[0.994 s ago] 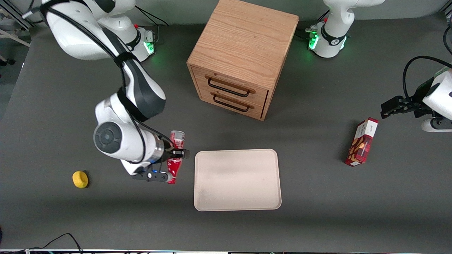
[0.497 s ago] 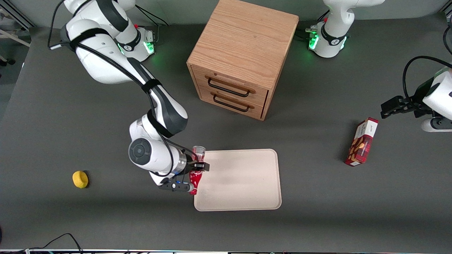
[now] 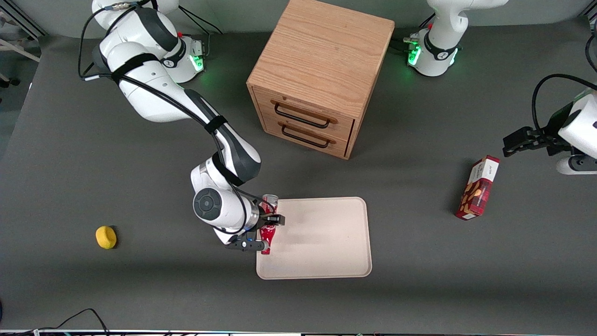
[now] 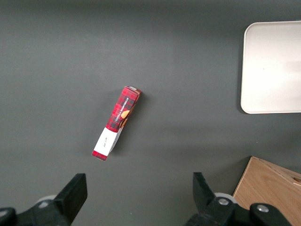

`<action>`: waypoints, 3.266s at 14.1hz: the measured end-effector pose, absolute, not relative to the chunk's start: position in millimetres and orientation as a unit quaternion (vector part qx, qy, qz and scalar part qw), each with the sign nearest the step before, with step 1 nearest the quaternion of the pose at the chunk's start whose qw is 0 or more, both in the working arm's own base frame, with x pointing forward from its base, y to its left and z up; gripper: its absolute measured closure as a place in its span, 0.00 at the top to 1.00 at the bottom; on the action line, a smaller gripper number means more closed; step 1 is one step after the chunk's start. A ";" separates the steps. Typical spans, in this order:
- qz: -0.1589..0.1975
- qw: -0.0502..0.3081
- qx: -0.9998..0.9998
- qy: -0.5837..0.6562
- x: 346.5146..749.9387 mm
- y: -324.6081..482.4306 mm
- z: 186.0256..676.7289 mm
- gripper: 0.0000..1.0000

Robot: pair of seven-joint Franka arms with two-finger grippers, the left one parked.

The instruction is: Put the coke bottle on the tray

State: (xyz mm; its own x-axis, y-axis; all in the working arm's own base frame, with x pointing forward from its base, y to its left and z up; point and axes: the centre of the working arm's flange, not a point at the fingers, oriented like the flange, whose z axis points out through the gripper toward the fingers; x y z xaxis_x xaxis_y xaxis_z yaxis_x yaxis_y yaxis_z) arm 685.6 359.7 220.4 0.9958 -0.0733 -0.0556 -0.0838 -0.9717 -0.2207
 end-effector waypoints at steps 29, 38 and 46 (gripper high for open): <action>-0.001 0.100 -0.995 0.022 674.2 361.8 179.7 1.00; -0.001 0.101 -0.995 0.022 674.1 362.0 179.8 1.00; -0.030 0.108 -0.993 0.022 686.9 359.5 237.0 1.00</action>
State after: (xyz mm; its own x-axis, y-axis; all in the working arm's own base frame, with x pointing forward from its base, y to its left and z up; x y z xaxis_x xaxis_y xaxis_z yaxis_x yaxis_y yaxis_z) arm 686.9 359.5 237.0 0.9973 -0.0499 0.0543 -0.0371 -0.9756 -0.2162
